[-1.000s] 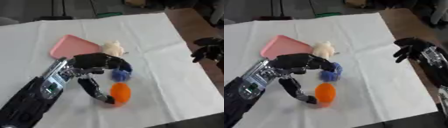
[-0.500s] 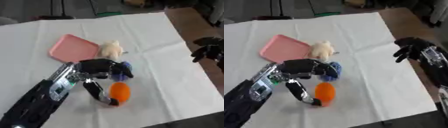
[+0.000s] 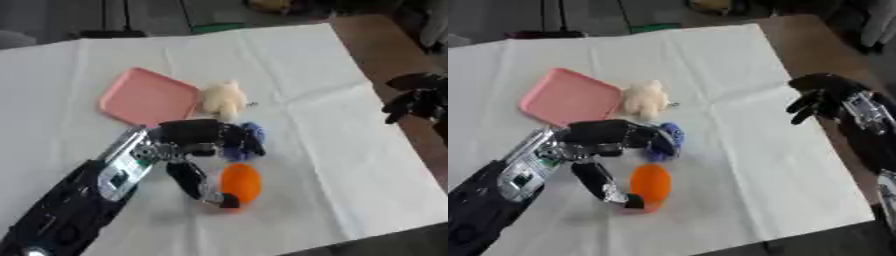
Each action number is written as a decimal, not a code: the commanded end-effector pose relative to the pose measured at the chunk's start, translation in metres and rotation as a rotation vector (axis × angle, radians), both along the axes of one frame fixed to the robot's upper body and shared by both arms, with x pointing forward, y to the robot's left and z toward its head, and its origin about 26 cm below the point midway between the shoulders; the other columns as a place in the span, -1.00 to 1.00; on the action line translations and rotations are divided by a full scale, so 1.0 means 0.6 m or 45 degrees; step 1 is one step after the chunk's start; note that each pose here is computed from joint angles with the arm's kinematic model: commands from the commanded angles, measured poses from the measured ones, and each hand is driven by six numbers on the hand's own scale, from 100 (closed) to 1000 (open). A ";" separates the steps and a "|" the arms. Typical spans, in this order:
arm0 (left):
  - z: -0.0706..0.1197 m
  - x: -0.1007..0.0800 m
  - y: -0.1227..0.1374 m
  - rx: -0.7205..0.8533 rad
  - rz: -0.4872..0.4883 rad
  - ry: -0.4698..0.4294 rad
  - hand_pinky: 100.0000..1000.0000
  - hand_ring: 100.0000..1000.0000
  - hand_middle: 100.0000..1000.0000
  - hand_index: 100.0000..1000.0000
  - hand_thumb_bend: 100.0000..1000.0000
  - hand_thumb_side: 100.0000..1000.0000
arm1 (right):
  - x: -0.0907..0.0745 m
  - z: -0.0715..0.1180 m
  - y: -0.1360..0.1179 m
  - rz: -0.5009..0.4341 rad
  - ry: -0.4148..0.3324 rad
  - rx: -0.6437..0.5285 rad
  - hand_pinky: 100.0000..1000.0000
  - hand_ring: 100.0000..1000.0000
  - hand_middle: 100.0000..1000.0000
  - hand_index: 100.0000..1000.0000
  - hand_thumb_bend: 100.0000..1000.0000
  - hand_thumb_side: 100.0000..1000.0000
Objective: Pick up objects on the table and place them in the box.
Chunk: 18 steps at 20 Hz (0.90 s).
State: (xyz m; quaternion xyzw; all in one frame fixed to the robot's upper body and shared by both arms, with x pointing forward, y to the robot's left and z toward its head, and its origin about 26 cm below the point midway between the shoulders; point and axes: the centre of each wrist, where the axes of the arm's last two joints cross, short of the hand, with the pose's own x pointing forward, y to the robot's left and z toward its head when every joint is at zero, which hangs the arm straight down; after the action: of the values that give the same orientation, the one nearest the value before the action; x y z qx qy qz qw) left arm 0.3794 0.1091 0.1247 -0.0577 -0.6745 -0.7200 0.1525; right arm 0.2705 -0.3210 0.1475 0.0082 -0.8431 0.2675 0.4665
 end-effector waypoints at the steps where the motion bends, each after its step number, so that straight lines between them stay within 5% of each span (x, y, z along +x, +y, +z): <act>1: 0.024 -0.004 -0.007 0.123 -0.220 -0.115 0.49 0.47 0.62 0.83 0.11 0.07 | -0.001 0.014 -0.002 0.011 -0.032 -0.026 -0.03 0.16 0.47 0.46 -1.00 0.92; 6: 0.036 -0.012 -0.011 0.159 -0.266 -0.215 0.52 0.49 0.62 0.86 0.19 0.02 | -0.001 0.013 -0.002 0.010 -0.029 -0.027 -0.03 0.16 0.47 0.46 -1.00 0.92; 18: 0.005 -0.005 -0.010 0.283 -0.284 -0.255 0.54 0.50 0.61 0.86 0.11 0.06 | -0.001 0.014 -0.002 0.011 -0.031 -0.028 -0.03 0.16 0.47 0.46 -1.00 0.93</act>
State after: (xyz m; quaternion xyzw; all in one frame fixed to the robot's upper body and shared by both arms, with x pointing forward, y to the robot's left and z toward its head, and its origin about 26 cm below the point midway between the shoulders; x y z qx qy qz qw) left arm 0.3754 0.1047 0.1227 -0.0182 -0.6578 -0.7449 0.1101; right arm 0.2706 -0.3200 0.1471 0.0100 -0.8427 0.2685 0.4666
